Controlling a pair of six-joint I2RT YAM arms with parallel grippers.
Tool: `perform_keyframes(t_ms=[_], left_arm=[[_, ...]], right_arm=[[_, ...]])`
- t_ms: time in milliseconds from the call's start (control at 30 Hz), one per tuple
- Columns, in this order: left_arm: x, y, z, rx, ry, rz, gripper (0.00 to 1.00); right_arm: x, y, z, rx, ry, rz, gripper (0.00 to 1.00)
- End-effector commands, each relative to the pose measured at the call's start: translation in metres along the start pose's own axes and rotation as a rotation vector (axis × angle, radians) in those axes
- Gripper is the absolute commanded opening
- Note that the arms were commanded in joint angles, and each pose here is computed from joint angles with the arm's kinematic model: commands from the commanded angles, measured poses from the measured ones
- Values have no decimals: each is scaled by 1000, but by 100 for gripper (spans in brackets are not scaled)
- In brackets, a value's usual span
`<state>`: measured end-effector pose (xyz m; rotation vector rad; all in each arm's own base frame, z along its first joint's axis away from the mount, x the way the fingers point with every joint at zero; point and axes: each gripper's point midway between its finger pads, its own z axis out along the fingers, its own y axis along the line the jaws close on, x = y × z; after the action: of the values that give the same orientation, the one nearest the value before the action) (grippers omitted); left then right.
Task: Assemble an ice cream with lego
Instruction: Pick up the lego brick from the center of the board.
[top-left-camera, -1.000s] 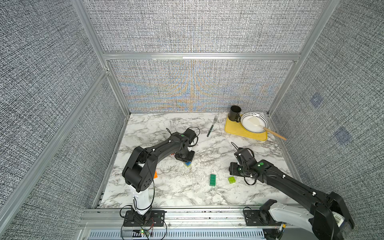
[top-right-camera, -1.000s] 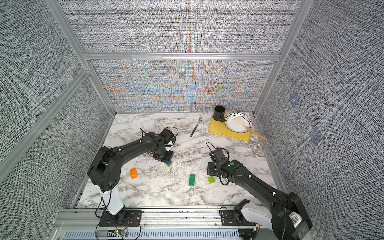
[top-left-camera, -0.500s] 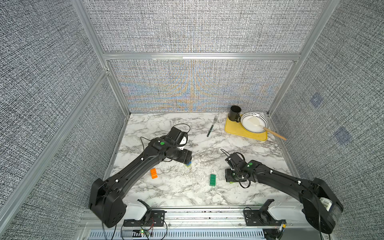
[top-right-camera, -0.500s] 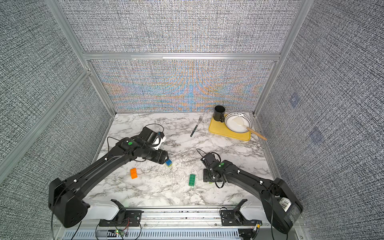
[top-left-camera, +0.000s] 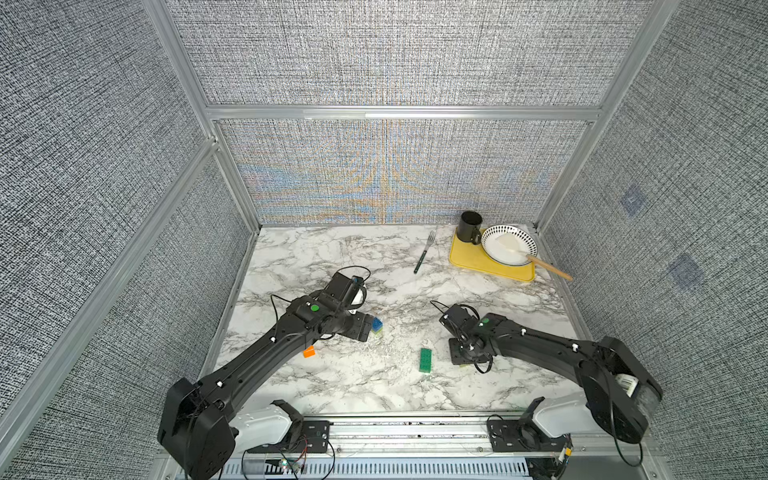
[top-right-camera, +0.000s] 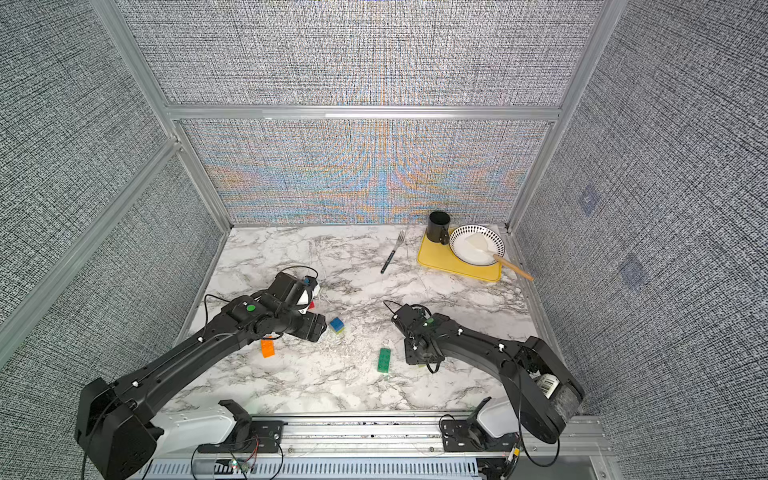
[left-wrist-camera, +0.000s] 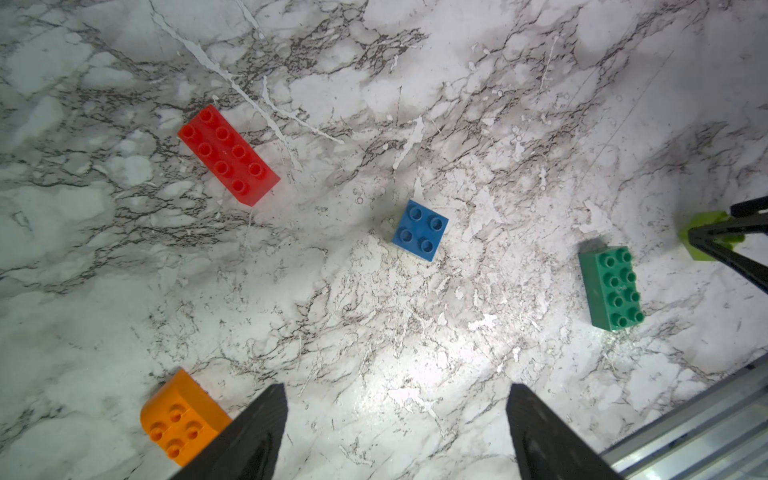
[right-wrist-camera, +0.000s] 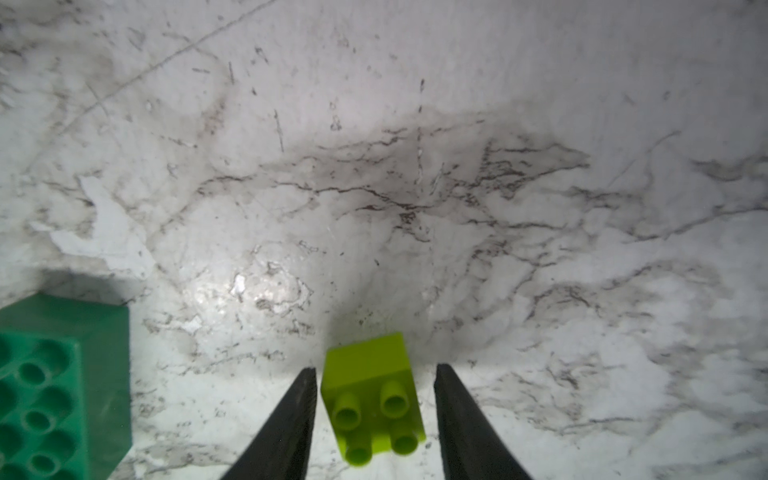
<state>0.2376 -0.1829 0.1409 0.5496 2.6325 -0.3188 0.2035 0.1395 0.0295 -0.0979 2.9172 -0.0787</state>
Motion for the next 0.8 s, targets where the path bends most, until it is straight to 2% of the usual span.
perform_keyframes(t_ms=[0, 300, 767], left_arm=[[-4, 0, -2, 1, -18, 9, 86], [-2, 0, 0, 1, -9, 5, 87], [-1, 1, 2, -3, -2, 1, 87]], right_arm=[[4, -6, -1, 28, 11, -15, 48], [7, -5, 6, 31, 37, -33, 46], [6, 3, 3, -20, 35, -41, 20]])
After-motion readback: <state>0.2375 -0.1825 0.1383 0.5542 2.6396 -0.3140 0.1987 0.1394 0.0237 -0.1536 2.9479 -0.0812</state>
